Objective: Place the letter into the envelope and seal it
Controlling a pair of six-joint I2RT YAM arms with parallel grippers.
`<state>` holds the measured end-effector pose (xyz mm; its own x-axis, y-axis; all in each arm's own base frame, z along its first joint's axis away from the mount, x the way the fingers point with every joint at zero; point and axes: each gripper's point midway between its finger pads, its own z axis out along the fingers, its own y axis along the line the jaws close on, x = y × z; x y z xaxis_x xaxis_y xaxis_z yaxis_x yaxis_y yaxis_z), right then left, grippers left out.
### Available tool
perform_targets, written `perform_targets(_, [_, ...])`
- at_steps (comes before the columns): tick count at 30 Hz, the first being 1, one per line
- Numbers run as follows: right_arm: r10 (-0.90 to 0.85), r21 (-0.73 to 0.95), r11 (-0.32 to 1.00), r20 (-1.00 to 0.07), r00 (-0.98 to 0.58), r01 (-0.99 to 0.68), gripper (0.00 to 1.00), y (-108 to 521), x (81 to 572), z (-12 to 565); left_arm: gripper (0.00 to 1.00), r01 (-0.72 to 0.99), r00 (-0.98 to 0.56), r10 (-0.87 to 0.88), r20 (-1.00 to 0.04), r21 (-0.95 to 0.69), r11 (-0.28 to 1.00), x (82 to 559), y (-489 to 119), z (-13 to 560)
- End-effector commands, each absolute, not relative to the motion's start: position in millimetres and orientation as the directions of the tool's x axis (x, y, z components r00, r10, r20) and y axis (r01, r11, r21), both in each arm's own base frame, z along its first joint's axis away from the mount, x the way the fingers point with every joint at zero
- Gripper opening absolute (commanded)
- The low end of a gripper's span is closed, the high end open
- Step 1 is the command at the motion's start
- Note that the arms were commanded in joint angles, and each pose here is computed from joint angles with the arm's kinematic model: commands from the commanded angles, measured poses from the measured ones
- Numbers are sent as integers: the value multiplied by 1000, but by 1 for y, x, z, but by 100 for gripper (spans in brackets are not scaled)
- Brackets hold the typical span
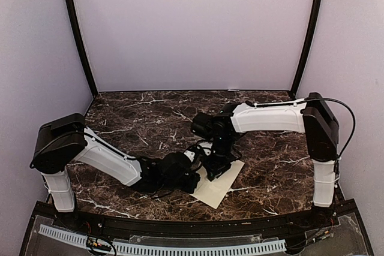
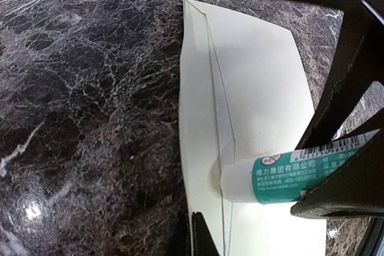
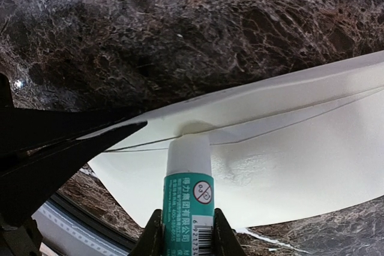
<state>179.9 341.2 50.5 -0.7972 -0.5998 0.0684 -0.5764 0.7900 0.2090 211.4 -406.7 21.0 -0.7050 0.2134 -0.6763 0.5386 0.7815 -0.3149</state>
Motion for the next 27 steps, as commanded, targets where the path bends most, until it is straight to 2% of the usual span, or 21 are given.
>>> perform_targets(1, [-624,214,773,85,-777,-597,0,335,169,48,0,543,-697,218,-683,-304,783,213,-407,32])
perform_targets(11, [-523,-31,851,40,-851,-525,0,271,227,35,0,547,-697,221,-682,-307,779,212,-408,32])
perform_targets(15, [-537,-88,838,35,-843,-538,0,269,224,34,0,544,-698,219,-682,-306,781,213,-408,31])
perform_targets(27, [-614,142,783,22,-789,-605,0,330,153,48,0,524,-708,204,-676,-310,793,215,-407,29])
